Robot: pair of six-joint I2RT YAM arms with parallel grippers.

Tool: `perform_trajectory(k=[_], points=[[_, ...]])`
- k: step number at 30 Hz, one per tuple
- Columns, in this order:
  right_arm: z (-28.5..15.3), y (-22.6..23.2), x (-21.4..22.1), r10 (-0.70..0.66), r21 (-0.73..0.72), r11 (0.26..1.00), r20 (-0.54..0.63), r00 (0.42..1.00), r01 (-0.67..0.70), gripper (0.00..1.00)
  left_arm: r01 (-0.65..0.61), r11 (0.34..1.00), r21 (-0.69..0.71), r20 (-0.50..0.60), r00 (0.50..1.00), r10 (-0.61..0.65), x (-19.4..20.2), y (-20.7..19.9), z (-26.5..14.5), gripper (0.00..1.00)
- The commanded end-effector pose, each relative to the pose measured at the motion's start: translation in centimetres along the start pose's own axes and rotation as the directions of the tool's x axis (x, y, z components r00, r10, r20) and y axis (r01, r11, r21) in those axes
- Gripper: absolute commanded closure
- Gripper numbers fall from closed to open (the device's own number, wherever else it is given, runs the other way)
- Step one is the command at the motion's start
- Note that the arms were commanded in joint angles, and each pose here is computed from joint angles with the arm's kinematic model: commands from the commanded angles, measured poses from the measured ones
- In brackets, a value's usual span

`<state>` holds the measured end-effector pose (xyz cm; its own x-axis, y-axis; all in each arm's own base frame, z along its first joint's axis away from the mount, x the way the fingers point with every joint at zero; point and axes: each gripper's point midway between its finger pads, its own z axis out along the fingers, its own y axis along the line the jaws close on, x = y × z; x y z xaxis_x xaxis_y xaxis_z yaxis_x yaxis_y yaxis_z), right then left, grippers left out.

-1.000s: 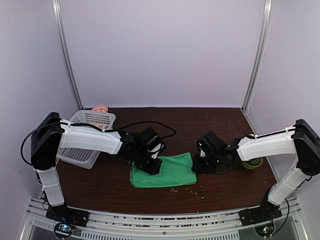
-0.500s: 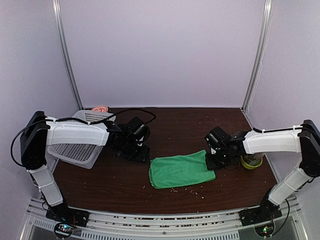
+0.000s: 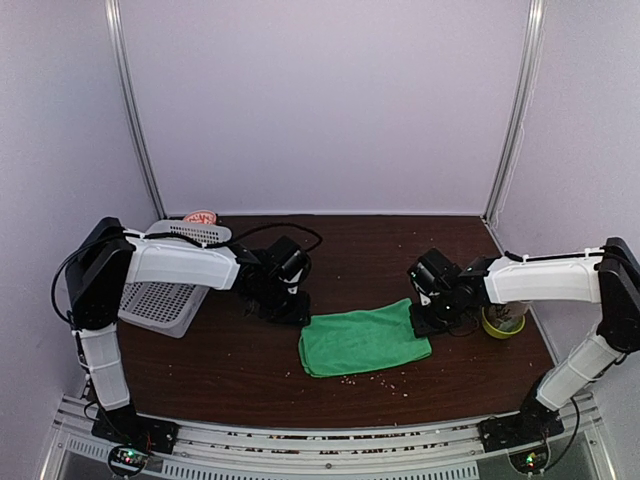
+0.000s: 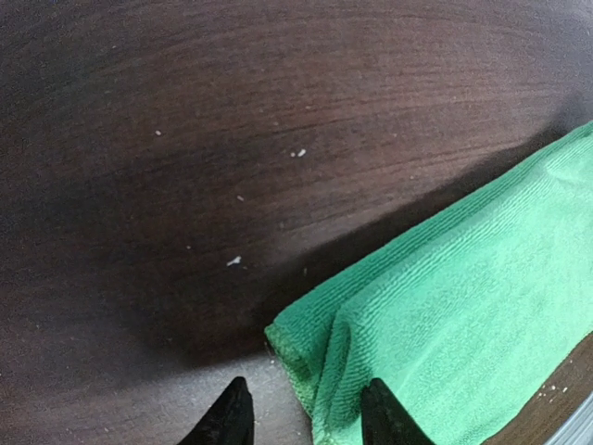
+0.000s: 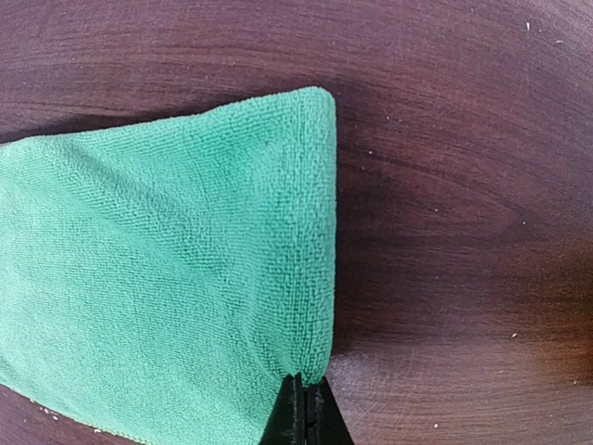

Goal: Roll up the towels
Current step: Roll the towel at the center of the board.

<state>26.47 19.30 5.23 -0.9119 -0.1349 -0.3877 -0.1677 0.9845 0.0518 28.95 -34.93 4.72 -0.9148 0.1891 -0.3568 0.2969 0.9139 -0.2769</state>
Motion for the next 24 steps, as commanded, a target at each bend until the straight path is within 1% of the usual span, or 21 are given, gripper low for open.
perform_trajectory(k=[1, 6, 10, 13, 17, 24], points=[[-0.3, -0.4, -0.8, -0.005, 0.021, 1.0, 0.016, 1.0, 0.004, 1.0, -0.001, 0.997, 0.073, 0.018, 1.0, 0.0, -1.5, -1.8, 0.0, 0.6], [-0.2, -0.3, -0.8, -0.005, 0.014, 1.0, 0.017, 1.0, 0.005, 1.0, 0.003, 0.994, 0.105, -0.016, 1.0, -0.001, -0.7, -2.2, 1.0, 0.72], [-0.1, -0.3, -0.7, -0.004, 0.01, 1.0, 0.017, 1.0, 0.004, 1.0, 0.001, 0.991, 0.131, -0.016, 1.0, 0.001, -0.7, -2.8, 0.8, 0.91], [0.0, -0.2, -0.7, -0.006, 0.008, 1.0, 0.015, 1.0, 0.006, 1.0, -0.015, 0.991, 0.13, 0.014, 1.0, 0.013, -1.3, -3.2, -0.1, 1.0], [0.1, -0.2, -0.7, -0.007, 0.007, 1.0, 0.015, 1.0, 0.007, 1.0, -0.075, 0.993, 0.095, 0.042, 0.997, 0.071, -1.5, -4.4, -0.9, 1.0], [0.4, -0.4, -0.6, -0.007, 0.011, 1.0, 0.008, 1.0, 0.007, 1.0, -0.209, 0.978, -0.002, 0.01, 0.978, 0.209, -0.1, -6.3, -0.3, 1.0]])
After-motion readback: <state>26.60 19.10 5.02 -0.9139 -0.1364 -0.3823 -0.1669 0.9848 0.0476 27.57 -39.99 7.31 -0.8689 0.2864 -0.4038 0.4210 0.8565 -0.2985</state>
